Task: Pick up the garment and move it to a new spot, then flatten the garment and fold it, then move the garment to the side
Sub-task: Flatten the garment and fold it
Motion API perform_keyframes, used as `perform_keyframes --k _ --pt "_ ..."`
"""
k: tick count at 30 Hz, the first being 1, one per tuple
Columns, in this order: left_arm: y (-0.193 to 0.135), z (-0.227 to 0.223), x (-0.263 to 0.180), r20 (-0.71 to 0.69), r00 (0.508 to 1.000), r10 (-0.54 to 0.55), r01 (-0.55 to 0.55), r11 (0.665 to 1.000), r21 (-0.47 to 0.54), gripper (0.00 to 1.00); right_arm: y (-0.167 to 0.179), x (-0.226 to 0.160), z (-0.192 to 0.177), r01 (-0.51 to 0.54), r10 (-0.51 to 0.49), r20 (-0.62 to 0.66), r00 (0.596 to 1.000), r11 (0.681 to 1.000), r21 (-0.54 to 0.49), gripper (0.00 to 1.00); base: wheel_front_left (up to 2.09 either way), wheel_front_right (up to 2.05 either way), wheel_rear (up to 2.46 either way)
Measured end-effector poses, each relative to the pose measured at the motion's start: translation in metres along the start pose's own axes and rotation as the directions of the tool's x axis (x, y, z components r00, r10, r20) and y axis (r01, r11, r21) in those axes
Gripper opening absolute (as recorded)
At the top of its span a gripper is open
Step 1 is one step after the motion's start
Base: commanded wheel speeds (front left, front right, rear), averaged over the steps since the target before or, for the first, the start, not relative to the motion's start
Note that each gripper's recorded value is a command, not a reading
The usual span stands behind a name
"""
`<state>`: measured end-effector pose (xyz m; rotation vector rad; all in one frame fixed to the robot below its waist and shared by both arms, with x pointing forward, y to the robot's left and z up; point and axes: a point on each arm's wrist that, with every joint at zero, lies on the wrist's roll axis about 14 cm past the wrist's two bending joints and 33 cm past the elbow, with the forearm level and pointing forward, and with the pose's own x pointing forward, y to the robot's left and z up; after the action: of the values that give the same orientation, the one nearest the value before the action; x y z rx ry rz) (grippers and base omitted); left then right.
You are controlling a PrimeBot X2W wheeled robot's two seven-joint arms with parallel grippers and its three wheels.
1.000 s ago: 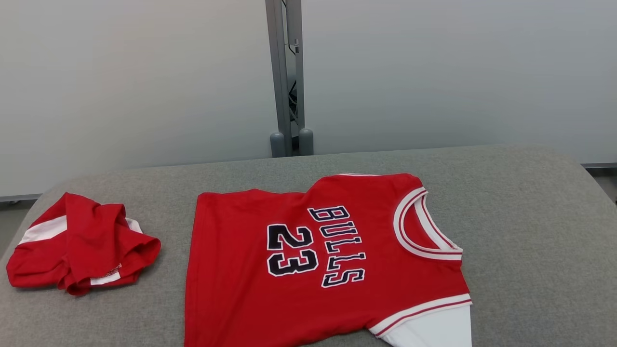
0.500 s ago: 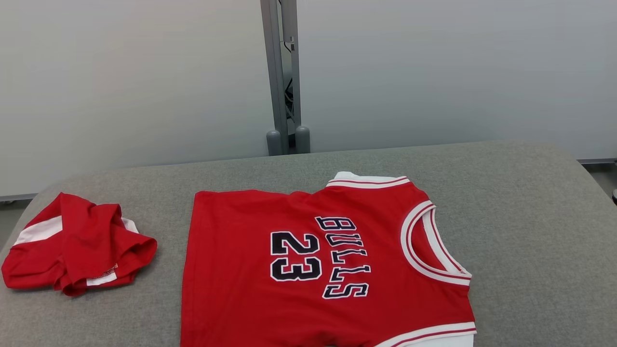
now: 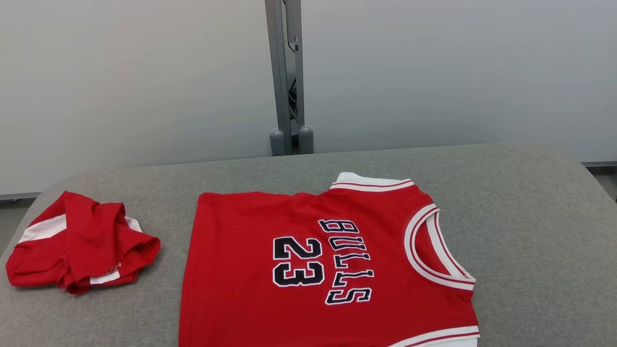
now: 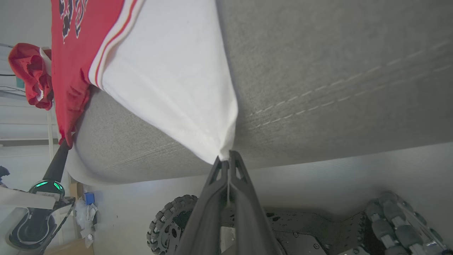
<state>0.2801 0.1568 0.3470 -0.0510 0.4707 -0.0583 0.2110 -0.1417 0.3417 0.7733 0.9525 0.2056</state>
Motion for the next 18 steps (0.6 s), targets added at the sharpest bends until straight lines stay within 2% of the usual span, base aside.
perform_keyframes --k 18 --pt "0.014 -0.016 -0.014 -0.027 1.0 -0.005 0.007 0.997 0.078 0.0 0.007 -0.006 -0.015 -0.012 0.013 -0.027 1.0 1.0 0.01 0.0 0.0 0.0 0.0"
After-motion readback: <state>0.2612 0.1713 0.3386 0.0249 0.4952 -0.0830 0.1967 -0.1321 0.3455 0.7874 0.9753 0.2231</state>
